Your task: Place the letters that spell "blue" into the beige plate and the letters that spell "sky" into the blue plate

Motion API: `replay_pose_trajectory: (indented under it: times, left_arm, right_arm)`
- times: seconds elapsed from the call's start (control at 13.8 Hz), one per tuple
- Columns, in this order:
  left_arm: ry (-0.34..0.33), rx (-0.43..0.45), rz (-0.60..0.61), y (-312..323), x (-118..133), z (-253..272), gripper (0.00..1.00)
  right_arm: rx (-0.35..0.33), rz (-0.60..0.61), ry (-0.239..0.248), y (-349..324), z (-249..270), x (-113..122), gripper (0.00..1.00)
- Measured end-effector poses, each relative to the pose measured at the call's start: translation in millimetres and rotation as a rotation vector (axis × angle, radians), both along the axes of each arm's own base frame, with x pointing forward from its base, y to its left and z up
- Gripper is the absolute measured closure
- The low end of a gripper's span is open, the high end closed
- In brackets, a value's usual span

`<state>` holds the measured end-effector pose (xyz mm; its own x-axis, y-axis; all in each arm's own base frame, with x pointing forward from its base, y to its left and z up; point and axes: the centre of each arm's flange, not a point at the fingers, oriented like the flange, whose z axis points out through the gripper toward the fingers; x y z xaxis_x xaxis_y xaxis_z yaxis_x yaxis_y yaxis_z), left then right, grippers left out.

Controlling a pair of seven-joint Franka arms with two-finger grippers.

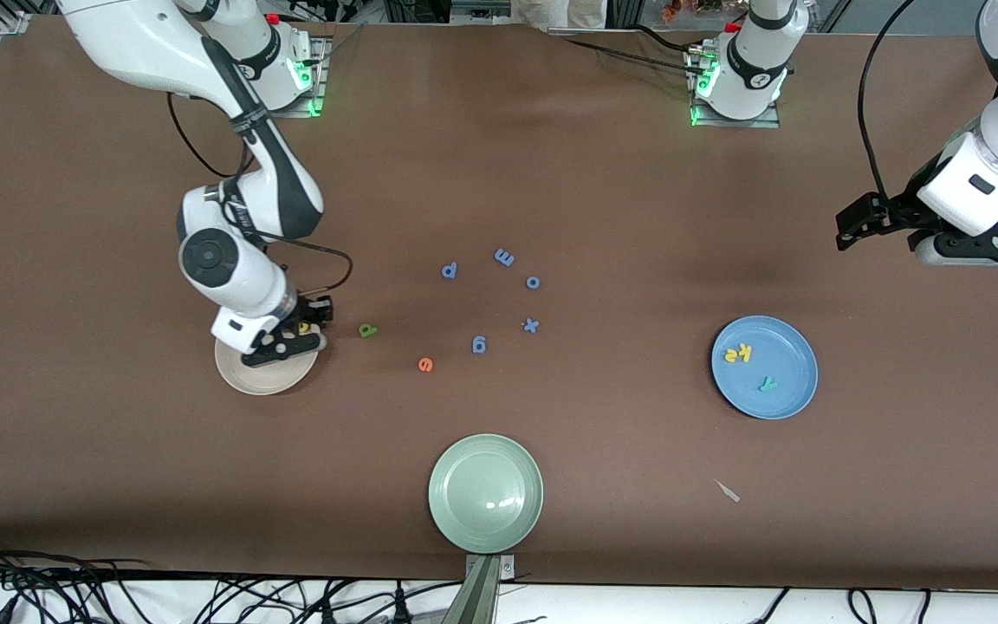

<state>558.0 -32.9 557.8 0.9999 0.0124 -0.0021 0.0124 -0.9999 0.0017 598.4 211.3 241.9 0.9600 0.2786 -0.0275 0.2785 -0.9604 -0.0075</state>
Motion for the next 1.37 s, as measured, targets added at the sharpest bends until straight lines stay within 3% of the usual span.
replay_pose_trajectory:
  times: [0.29,0.94,1.37]
  left_arm:
    - [0.002,0.000,0.000,0,0,0,0.00]
    - [0.007,0.000,0.000,0,1,-3,0.00]
    - [0.007,0.000,0.000,0,1,-3,0.00]
  right_arm:
    - [0.023,0.030,0.006,52,-25,-9,0.47]
    - [0.038,0.031,-0.009,50,-64,-20,0.40]
    - [0.039,0.030,-0.010,49,-66,-22,0.41]
